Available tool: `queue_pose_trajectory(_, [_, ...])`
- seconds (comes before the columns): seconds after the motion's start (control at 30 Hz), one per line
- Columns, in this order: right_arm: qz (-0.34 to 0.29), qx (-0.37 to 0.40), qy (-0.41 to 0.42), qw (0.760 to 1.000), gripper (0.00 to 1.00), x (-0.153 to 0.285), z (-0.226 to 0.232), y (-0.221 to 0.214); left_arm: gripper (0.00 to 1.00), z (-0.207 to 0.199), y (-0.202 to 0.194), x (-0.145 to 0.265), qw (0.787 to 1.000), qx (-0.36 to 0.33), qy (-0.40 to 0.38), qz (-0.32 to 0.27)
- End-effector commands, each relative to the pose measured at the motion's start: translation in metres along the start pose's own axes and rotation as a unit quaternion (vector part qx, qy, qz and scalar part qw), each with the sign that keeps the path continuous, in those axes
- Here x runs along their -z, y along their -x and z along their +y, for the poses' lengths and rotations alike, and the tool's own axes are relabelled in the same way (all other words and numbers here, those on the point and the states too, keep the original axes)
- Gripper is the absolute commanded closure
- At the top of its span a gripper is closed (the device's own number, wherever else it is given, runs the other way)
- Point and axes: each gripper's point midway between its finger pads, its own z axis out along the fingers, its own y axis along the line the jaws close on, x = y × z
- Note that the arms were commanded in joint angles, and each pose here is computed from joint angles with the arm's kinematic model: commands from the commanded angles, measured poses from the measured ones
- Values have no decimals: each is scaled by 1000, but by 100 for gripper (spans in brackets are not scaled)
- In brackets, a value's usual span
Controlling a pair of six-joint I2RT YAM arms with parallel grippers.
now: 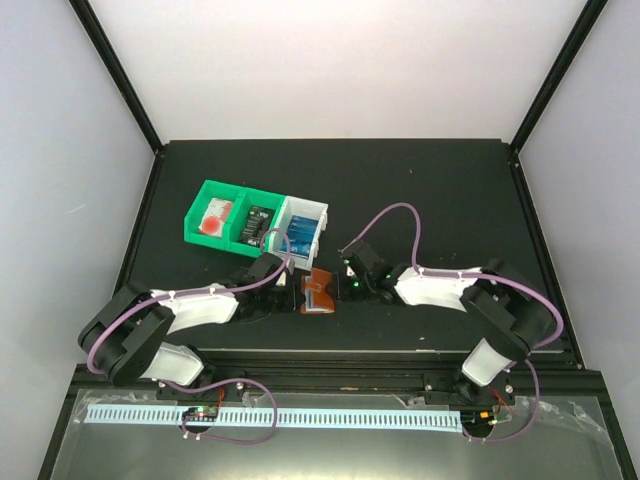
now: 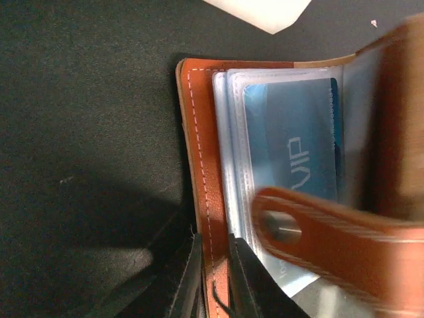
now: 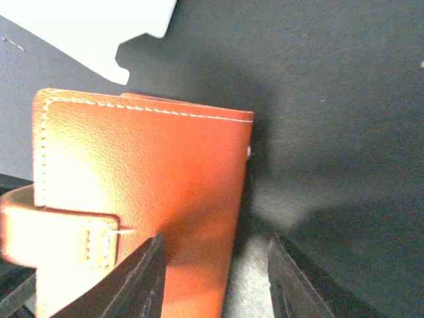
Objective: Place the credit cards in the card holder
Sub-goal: Close the card holder at the center of the board, then turn over the card holder at the center of the board.
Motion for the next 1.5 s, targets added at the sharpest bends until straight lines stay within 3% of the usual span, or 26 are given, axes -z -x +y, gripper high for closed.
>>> queue_pose_trajectory(0.0, [14,6,24,1000,55,-13,17,-2,87,25,-27,-7,998,11,35,43])
queue_pose_trajectory(0.33, [41,-36,49,997,53,-31,14,-23,90,36,-34,-11,998,15,46,46])
queue_pose_trajectory(0.67, [31,-50,235,970,44,-23,55,-34,90,39,-40,-17,997,19,44,59])
queue_pose_trajectory(0.9, [18,-43,241,969,46,-21,60,-28,91,40,-40,-17,997,22,46,56])
queue_pose_trajectory(1.13, [-8,-51,228,972,62,-17,53,-22,90,39,-36,-11,998,25,44,40])
queue_pose_trajectory(1.33, [-27,-40,201,978,82,-11,48,-15,79,41,-16,17,997,19,63,-27])
queue_pose_trajectory(1.47, [-34,-22,169,985,86,-4,45,-9,71,53,0,43,990,17,112,-83])
